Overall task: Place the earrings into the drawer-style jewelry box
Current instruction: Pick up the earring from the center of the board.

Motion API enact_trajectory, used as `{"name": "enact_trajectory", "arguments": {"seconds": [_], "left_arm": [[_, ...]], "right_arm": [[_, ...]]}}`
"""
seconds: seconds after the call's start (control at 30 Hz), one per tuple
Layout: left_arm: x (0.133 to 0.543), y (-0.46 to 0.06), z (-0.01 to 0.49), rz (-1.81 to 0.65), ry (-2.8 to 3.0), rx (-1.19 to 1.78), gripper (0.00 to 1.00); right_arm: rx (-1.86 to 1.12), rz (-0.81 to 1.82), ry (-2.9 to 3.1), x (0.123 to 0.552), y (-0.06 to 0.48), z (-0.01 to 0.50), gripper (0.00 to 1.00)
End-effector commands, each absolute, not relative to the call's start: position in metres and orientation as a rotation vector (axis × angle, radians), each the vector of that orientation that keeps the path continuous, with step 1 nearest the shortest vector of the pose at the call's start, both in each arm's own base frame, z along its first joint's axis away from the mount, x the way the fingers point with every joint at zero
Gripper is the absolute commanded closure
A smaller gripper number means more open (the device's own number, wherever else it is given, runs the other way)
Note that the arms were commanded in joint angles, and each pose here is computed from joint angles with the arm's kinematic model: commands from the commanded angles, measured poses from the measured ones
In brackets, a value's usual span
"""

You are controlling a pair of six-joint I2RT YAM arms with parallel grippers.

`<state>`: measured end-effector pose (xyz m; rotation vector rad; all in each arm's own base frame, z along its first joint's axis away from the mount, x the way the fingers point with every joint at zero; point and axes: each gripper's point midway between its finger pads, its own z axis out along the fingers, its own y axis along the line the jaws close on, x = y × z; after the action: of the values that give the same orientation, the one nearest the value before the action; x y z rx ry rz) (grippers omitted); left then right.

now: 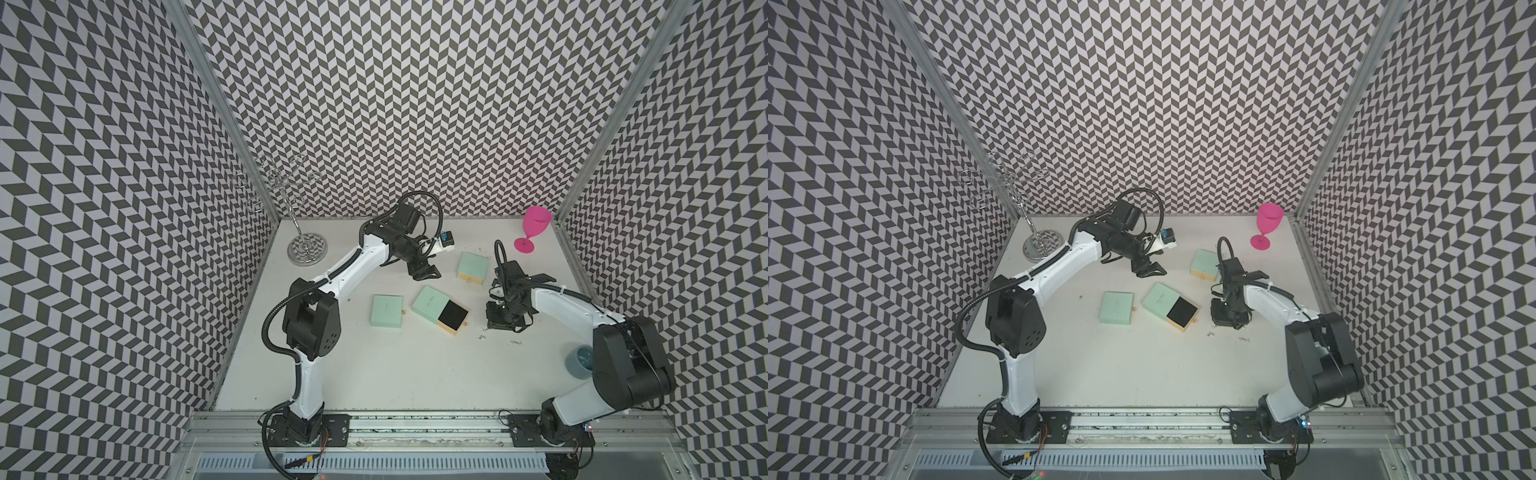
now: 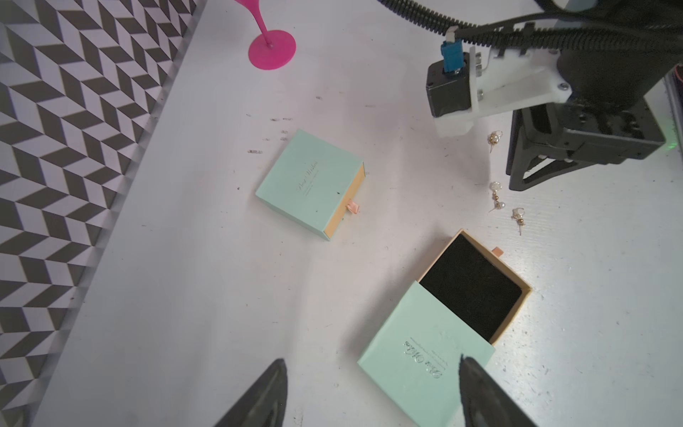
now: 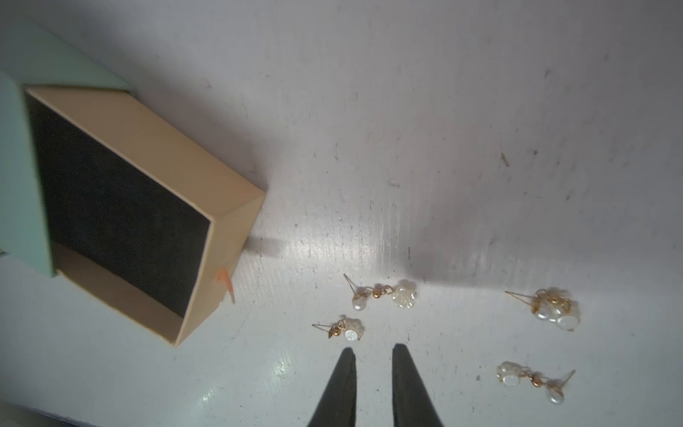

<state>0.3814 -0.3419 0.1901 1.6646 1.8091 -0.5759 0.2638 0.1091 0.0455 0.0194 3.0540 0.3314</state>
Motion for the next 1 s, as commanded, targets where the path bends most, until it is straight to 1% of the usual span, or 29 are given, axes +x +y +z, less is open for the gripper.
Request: {"name": "enact_trajectory", "arguments": {"seconds": [0.0,0.23,0.97], "left_arm": [[0.377,-0.342,0.210,-0.612,1.767,1.632,0.26],[0.373,-0.340,0.206,-0.625,1.789,1.619,0.25],[0.371,-0.333,0.197,-0.639,1.819,1.616,0.25]], "right_arm": [[-0.024,0.322,3.048,0.271,0.120,0.042,0.80],[-0.068,0.212,3.052,0.272,0.119,0.035,0.80],[-0.168,0.056,3.069,0.279,0.122,0.023,0.81]]}}
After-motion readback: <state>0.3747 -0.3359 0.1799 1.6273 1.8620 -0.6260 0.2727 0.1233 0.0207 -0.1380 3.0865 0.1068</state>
